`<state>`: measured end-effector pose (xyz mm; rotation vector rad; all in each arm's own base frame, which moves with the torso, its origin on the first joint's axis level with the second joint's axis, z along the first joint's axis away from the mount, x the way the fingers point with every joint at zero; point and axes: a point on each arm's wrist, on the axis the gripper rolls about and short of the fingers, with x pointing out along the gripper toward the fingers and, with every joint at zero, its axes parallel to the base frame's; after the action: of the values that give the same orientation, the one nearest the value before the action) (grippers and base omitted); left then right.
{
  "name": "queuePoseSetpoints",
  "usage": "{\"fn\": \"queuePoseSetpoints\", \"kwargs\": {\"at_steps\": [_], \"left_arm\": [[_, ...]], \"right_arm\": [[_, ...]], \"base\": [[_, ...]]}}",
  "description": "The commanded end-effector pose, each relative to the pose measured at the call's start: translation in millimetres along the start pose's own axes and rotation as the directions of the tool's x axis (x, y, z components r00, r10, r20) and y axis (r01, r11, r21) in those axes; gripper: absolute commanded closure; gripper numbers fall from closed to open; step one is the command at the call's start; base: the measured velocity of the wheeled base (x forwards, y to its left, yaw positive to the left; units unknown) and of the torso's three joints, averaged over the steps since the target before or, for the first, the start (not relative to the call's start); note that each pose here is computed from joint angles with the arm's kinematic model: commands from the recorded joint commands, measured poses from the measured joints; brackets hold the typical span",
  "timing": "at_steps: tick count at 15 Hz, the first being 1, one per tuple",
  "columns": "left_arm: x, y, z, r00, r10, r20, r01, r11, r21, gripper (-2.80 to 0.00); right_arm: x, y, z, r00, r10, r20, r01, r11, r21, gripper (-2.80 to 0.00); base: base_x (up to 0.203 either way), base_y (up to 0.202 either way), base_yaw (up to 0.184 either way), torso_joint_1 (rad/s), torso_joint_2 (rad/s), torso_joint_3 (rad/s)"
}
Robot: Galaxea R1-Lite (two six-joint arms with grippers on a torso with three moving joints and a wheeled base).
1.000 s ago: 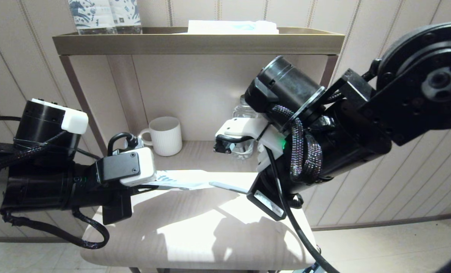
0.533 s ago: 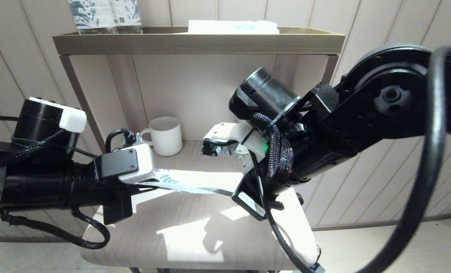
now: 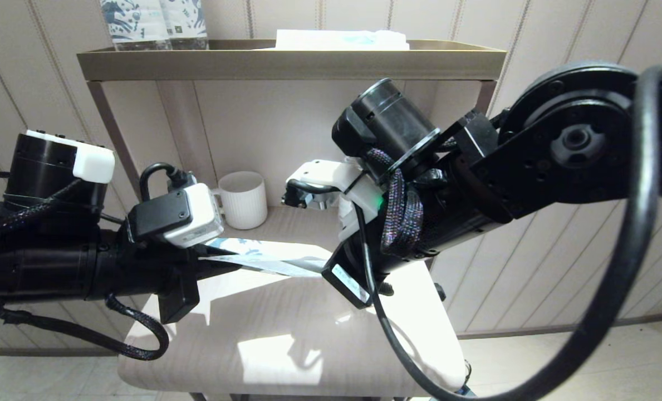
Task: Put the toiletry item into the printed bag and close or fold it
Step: Place the toothbrush in the storage bag
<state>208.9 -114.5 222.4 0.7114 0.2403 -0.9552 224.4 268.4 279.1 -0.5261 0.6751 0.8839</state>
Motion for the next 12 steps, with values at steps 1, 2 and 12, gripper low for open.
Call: {"fn": "queuePoseSetpoints", "kwargs": {"at_steps": [1, 2, 12], "left_arm": [[-1, -1.6, 0, 1.000, -0.012, 0.010, 0.012, 1.000, 0.003, 0.00], [1, -2.3, -2, 0.999, -0.030, 0.014, 0.030, 1.000, -0.003, 0.00], [3, -3.1, -1, 0.992, -0.084, 0.098, 0.084, 0.996, 0.002, 0.00]], "right_arm": [[0, 2, 3, 1.000, 0.010, 0.017, -0.010, 1.000, -0.007, 0.00], [-1, 2, 6, 0.999, 0.009, 0.039, -0.008, 1.000, -0.009, 0.00], [0, 4, 14, 0.995, 0.017, 0.099, -0.013, 0.999, -0.043, 0.00]], "base": [[0.000, 0.000, 0.000, 0.000, 0.00, 0.000], [0.000, 0.000, 0.000, 0.000, 0.00, 0.000], [0.000, 0.000, 0.000, 0.000, 0.00, 0.000]]}}
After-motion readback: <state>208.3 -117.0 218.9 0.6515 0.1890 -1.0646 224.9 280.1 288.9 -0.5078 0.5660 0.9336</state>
